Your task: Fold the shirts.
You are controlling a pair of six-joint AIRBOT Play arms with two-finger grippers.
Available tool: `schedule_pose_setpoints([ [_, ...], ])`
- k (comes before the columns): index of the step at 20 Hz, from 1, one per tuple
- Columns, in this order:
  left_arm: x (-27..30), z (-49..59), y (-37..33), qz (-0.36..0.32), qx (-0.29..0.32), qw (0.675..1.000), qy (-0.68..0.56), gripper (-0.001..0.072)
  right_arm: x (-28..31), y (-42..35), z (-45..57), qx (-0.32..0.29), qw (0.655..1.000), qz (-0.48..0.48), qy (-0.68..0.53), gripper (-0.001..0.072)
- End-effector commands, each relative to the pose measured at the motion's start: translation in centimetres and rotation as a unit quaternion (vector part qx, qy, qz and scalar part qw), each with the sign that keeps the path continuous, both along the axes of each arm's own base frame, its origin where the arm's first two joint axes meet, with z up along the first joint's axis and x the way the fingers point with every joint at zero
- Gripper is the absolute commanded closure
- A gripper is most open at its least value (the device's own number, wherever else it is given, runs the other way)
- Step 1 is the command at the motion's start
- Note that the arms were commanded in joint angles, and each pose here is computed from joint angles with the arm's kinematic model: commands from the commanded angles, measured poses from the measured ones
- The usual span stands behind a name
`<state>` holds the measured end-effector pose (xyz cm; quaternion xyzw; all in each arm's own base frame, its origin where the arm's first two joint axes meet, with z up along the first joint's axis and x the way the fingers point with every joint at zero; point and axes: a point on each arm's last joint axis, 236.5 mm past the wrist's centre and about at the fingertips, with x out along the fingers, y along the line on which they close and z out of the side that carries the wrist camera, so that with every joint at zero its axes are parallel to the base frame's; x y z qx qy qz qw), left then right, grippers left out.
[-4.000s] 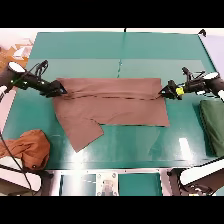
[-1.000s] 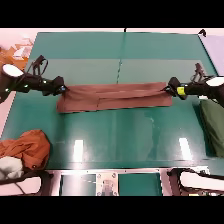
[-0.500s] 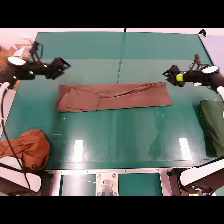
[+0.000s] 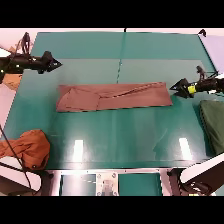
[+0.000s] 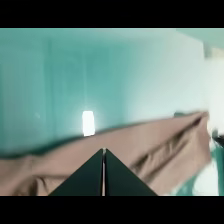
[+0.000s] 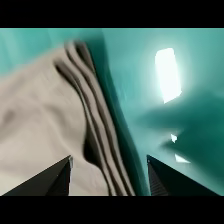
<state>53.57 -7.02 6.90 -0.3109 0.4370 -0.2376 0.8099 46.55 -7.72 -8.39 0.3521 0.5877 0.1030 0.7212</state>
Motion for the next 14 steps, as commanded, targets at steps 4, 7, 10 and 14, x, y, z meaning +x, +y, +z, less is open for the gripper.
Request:
schedule_pose_setpoints([
  [4, -2.4, -2.5, -4.5, -0.082, 0.071, 0.994, 0.021, 0.0678, -1.5, 4.6, -4.0, 0.041, 0.996, 0.073, 0.041, 0.0205],
  [7, -2.9, -3.0, -8.3, -0.115, 0.095, 0.989, 0.008, 0.0678, -1.0, 5.5, -4.1, 0.037, 0.995, 0.082, 0.038, 0.0615],
  [10, -3.1, -3.7, -12.6, -0.131, 0.106, 0.986, -0.013, 0.0679, -0.5, 5.8, -1.0, 0.048, 0.994, 0.1, 0.021, 0.07],
  [14, -4.0, -5.8, -18.7, -0.135, 0.112, 0.984, -0.04, 0.0678, -1.2, 7.4, 9.2, 0.067, 0.986, 0.151, -0.032, 0.07],
])
